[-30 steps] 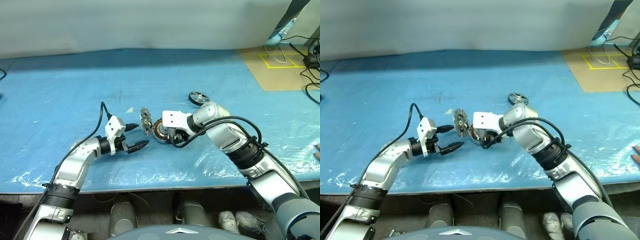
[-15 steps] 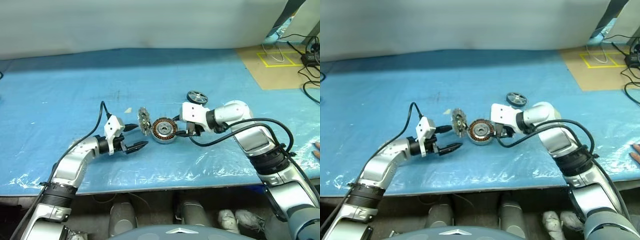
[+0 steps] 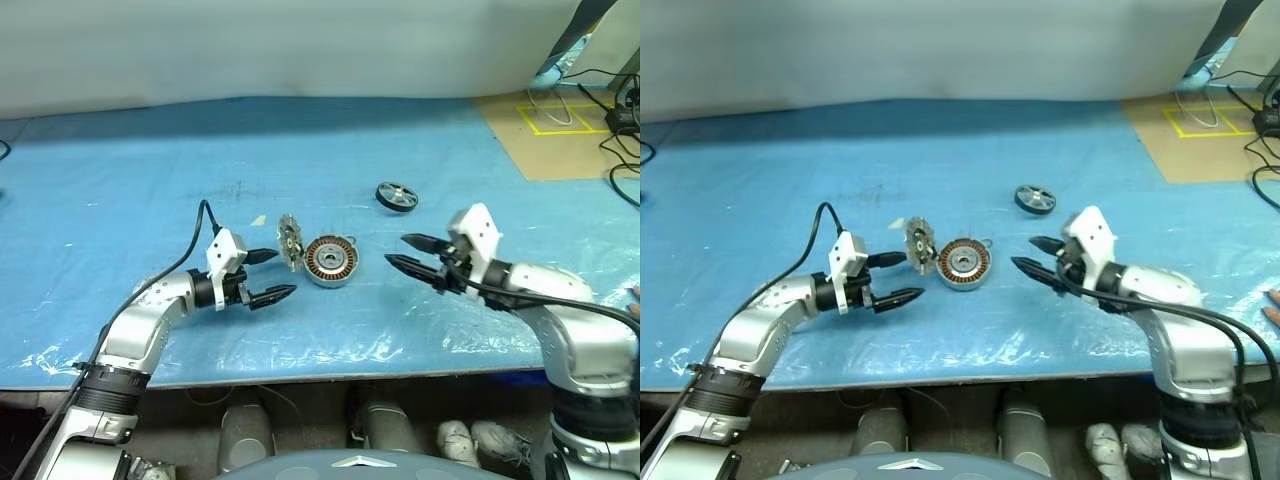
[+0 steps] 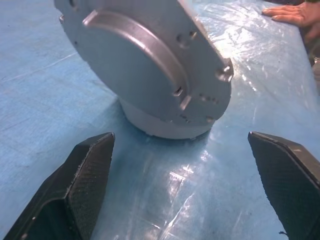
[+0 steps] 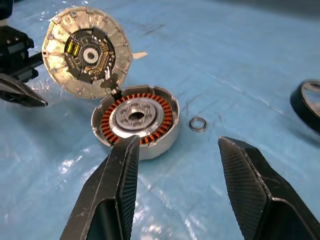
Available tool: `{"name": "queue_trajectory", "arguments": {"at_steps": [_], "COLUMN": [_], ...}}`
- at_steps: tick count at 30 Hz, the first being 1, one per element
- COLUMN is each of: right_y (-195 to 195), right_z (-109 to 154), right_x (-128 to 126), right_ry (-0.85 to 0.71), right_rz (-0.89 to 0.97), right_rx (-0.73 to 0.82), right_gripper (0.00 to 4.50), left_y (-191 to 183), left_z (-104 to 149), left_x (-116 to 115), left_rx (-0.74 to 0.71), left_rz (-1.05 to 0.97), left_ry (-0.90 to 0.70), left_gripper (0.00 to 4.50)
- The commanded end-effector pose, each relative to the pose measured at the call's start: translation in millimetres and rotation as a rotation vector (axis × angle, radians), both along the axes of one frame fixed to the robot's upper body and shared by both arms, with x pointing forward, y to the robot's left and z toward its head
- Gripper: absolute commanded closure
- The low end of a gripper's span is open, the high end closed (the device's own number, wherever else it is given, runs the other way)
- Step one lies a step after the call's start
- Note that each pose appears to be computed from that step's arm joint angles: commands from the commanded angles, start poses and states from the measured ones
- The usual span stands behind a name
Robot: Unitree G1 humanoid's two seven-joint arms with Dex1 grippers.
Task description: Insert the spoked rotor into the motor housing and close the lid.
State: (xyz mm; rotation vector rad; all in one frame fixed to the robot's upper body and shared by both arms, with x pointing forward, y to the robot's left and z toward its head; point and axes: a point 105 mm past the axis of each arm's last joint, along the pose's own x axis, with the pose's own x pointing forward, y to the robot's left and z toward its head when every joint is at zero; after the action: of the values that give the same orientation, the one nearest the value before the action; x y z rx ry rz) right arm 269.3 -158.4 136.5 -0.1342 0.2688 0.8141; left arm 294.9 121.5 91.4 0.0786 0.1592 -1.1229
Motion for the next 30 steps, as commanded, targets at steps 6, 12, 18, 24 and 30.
{"name": "queue_trajectory", "arguments": {"at_steps": [6,12,18,24,30], "right_y": [15.0,17.8,9.7,26.9,39.5], "right_z": [3.9,-0.9,2.0,16.8,29.1], "right_x": [-10.2,-12.2,10.0,20.2,23.3], "right_ry": [-0.042,-0.055,-0.093,-0.162,-0.217], "right_rz": [0.067,0.106,0.051,0.194,0.358], "right_rx": [-0.067,-0.105,-0.141,-0.224,-0.305], "right_gripper": [1.94,1.94,1.94,1.94,1.94], "left_y": [-1.8,-2.0,8.3,15.6,12.7], "left_z": [8.8,4.8,-1.9,-6.5,-9.7], "left_x": [1.9,-3.1,-4.2,0.2,3.9], "left_rx": [0.020,0.011,0.003,0.008,-0.002], "left_rz": [-0.058,-0.070,-0.054,-0.040,-0.024], "left_ry": [-0.024,-0.034,-0.032,-0.044,-0.058], "left_gripper": [0.00,0.00,0.00,0.00,0.00]}}
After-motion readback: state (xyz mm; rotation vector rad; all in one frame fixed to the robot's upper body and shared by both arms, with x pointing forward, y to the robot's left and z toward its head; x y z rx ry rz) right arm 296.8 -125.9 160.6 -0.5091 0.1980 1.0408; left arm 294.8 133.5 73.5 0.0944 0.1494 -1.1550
